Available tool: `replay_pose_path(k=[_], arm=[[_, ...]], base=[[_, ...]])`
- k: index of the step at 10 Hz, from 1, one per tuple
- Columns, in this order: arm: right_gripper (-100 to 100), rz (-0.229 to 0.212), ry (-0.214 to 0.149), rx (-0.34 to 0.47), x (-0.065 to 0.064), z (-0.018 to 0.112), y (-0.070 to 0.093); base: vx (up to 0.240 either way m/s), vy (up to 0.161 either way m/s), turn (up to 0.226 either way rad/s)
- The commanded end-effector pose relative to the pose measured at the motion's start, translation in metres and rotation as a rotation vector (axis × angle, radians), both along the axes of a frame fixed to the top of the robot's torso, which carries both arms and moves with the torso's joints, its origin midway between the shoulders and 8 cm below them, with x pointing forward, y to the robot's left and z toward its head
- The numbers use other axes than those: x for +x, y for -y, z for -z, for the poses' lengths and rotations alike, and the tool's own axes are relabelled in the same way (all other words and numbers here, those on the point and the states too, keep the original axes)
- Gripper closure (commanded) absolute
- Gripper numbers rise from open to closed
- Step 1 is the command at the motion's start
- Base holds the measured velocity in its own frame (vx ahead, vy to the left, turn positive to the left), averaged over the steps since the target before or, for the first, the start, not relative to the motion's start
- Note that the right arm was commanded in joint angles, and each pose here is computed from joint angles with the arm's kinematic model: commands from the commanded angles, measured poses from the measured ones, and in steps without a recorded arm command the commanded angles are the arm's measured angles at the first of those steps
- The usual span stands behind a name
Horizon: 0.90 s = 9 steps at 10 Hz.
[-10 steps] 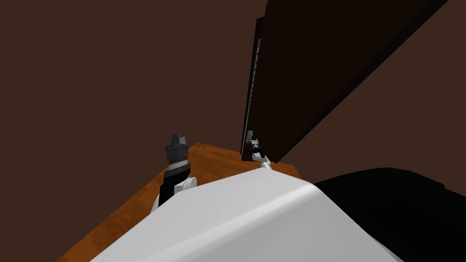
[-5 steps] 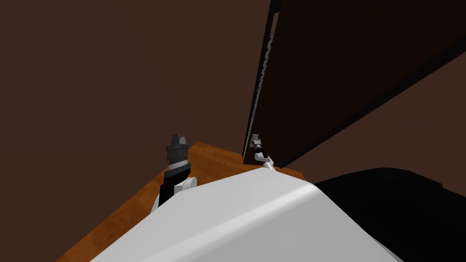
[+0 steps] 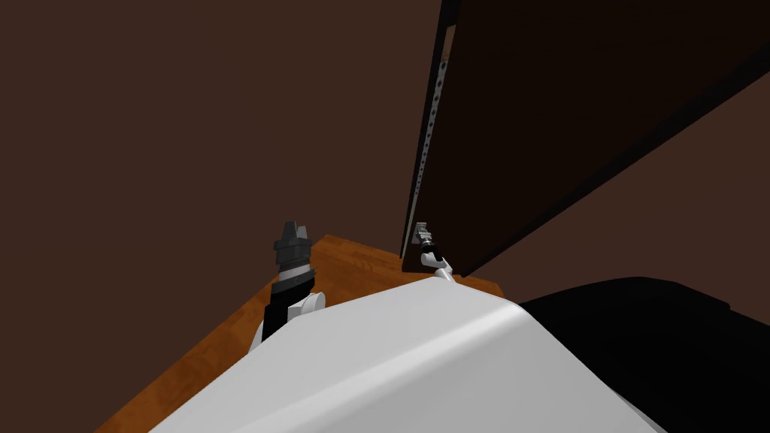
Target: Pull the door open
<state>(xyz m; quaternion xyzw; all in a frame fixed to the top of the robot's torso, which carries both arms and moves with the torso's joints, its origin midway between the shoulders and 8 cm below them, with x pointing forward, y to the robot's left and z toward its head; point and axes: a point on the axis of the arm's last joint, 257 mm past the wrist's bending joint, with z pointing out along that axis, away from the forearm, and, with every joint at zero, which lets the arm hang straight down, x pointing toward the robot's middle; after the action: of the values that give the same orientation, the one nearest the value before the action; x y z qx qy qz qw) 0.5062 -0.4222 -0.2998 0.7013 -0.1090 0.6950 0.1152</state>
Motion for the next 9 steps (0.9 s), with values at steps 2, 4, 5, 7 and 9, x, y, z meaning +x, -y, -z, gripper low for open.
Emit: replay_pose_path(k=[2, 4, 5, 7, 9], arm=[[100, -0.013, 0.002, 0.001, -0.0004, -0.0007, -0.0012], [100, -0.027, 0.005, 0.001, -0.0007, -0.0016, -0.0026], [100, -0.039, 0.007, 0.002, -0.0011, -0.0023, -0.004], [100, -0.062, 0.009, 0.003, -0.002, -0.0032, -0.0066], [100, -0.079, 0.01, 0.005, -0.0028, -0.0036, -0.0088]], base=[[-0.066, -0.03, 0.067], [-0.222, -0.07, 0.168], [-0.26, -0.077, 0.19], [-0.278, -0.048, 0.182], [-0.24, -0.071, 0.158]])
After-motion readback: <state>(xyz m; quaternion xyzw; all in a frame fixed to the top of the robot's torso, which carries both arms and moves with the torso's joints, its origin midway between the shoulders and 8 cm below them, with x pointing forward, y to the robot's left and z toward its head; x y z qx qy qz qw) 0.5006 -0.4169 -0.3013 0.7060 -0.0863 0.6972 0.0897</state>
